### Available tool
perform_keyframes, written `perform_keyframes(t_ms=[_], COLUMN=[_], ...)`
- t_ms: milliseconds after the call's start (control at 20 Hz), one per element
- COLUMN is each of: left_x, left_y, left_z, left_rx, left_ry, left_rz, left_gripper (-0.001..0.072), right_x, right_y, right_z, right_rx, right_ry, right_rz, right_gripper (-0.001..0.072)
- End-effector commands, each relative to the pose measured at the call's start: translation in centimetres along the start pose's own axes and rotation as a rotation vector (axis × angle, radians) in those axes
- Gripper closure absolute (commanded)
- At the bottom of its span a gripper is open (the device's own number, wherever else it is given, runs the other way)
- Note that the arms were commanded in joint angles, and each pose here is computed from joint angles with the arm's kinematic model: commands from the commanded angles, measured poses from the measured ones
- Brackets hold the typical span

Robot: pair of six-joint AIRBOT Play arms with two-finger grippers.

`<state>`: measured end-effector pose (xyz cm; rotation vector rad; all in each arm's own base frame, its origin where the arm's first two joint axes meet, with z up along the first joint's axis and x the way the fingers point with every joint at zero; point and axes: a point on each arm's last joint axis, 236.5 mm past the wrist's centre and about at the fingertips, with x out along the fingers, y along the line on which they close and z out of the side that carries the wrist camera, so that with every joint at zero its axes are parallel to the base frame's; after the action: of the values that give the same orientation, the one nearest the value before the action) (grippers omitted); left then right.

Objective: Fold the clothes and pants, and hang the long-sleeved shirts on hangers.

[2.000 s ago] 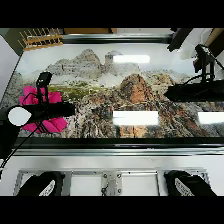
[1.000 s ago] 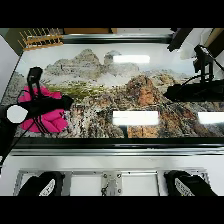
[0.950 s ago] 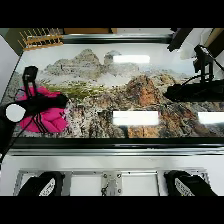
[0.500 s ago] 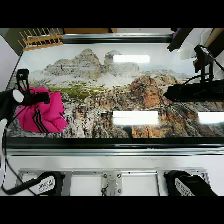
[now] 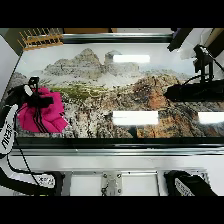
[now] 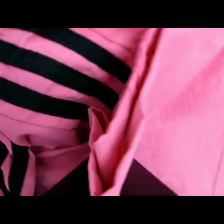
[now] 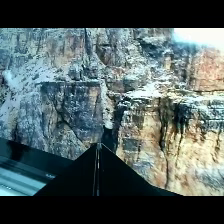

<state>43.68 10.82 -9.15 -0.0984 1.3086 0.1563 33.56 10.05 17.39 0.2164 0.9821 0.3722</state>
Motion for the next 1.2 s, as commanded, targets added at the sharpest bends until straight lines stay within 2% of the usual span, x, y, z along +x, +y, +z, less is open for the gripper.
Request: perform_keyframes(t_ms=[0, 100, 250, 400, 550, 600, 650, 700, 750, 850, 1000, 1150], left_x=[-3.7, -9.5, -18.6, -24.4, -26.6, -26.5, -26.2, -25.7, -25.2, -23.7, -19.3, -12.7], left_y=[-3.4, -8.9, -19.9, -30.4, -39.4, -41.5, -42.7, -43.0, -42.4, -39.0, -31.3, -23.5], left_z=[1.9, 4.4, 4.6, 1.2, -4.0, -5.4, -6.2, -6.2, -5.7, -3.5, -1.2, -2.1], left_rx=[-0.018, 0.029, 0.172, 0.388, 0.574, 0.629, 0.673, 0.673, 0.65, 0.549, 0.329, 0.141], left_ry=[-0.021, -0.122, -0.249, -0.349, -0.384, -0.394, -0.41, -0.417, -0.417, -0.392, -0.256, -0.107], left_rz=[-0.084, -0.199, -0.408, -0.531, -0.629, -0.635, -0.621, -0.595, -0.558, -0.464, -0.356, -0.247], left_gripper=[0.0696, 0.0696, 0.0696, 0.0696, 0.0695, 0.0605, 0.0179, 0.0003, 0.003, 0.003, 0.0031, 0.003], right_x=[0.0, 0.0, 0.2, 0.1, 0.1, 0.1, 0.0, 0.1, 0.1, 0.1, 0.1, 1.0], right_y=[-0.1, -0.2, 0.7, 1.8, 1.5, 1.5, 1.5, 1.4, 1.2, 0.1, -1.9, -2.7], right_z=[0.0, 0.2, 1.6, 1.9, 2.2, 2.2, 2.2, 2.2, 2.1, 2.0, 1.9, 1.7], right_rx=[-0.031, -0.03, -0.007, 0.005, 0.005, 0.005, 0.005, 0.004, 0.002, -0.012, -0.037, -0.033], right_ry=[0.001, -0.007, -0.063, -0.074, -0.087, -0.087, -0.087, -0.087, -0.086, -0.082, -0.074, -0.049], right_rz=[-0.006, -0.006, 0.032, 0.079, 0.067, 0.067, 0.067, 0.067, 0.054, 0.007, -0.075, -0.092], right_gripper=[0.0703, 0.0703, 0.0703, 0.0703, 0.0703, 0.0703, 0.0704, 0.0704, 0.0704, 0.0703, 0.0703, 0.0696])
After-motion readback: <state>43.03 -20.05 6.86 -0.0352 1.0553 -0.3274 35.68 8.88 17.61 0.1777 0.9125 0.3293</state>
